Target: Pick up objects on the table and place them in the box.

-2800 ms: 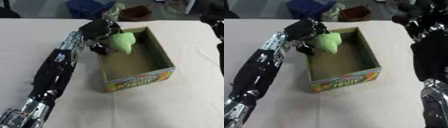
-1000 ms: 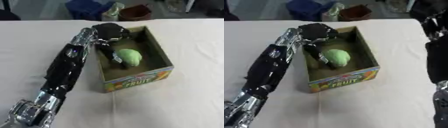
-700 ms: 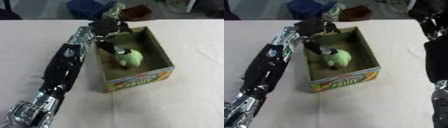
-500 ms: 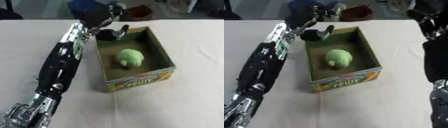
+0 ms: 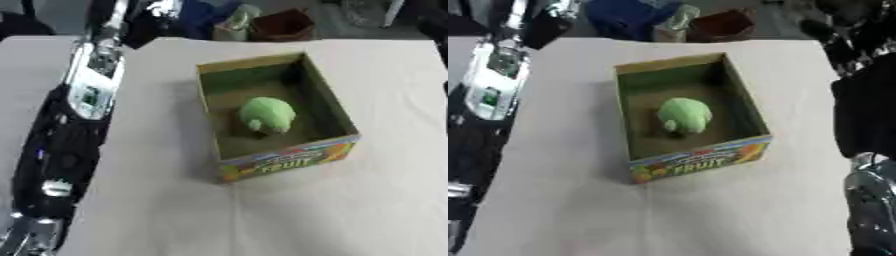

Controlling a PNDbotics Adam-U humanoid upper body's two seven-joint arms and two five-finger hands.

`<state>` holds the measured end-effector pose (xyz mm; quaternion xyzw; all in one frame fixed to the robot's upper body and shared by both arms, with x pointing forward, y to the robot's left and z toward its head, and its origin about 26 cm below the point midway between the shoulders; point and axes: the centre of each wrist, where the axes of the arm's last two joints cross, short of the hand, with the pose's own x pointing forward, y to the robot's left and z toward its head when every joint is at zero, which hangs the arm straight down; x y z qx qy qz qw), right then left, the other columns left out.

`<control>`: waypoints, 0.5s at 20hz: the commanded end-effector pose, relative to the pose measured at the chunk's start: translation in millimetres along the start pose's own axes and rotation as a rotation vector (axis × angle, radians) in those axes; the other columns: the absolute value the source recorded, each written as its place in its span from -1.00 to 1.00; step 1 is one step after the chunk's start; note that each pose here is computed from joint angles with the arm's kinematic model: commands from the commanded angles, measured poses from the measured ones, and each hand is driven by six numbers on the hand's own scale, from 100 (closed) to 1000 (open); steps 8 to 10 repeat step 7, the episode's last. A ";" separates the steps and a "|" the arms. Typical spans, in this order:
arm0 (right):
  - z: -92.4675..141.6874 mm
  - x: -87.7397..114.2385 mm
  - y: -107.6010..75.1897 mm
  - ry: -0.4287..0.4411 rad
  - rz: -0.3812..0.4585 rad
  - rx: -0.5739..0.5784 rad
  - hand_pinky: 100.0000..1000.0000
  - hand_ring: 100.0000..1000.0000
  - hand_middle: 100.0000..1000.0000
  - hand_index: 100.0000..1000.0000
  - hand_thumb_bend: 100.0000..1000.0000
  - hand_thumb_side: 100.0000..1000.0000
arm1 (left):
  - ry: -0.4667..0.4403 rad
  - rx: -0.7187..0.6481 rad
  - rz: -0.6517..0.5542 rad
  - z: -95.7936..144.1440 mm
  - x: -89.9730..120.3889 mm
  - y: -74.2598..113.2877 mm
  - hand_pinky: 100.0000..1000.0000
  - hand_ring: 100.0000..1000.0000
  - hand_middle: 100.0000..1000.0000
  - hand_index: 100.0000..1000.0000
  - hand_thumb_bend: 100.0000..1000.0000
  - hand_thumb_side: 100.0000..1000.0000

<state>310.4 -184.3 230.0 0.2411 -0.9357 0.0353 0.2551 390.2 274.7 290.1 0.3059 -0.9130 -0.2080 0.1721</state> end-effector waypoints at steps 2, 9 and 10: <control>-2.8 10.3 -8.2 -0.030 0.066 0.006 0.44 0.52 -0.01 0.65 -1.00 0.91 | -0.065 0.133 0.061 6.2 17.3 52.3 -0.36 -0.18 -0.34 0.13 -1.00 0.60; -0.9 12.9 -15.0 -0.041 0.108 -0.009 0.44 0.52 -0.01 0.65 -1.00 0.91 | -0.034 0.250 0.218 29.0 29.0 82.6 -0.38 -0.18 -0.34 0.13 -1.00 0.66; -0.9 12.9 -15.0 -0.041 0.108 -0.009 0.44 0.52 -0.01 0.65 -1.00 0.91 | -0.034 0.250 0.218 29.0 29.0 82.6 -0.38 -0.18 -0.34 0.13 -1.00 0.66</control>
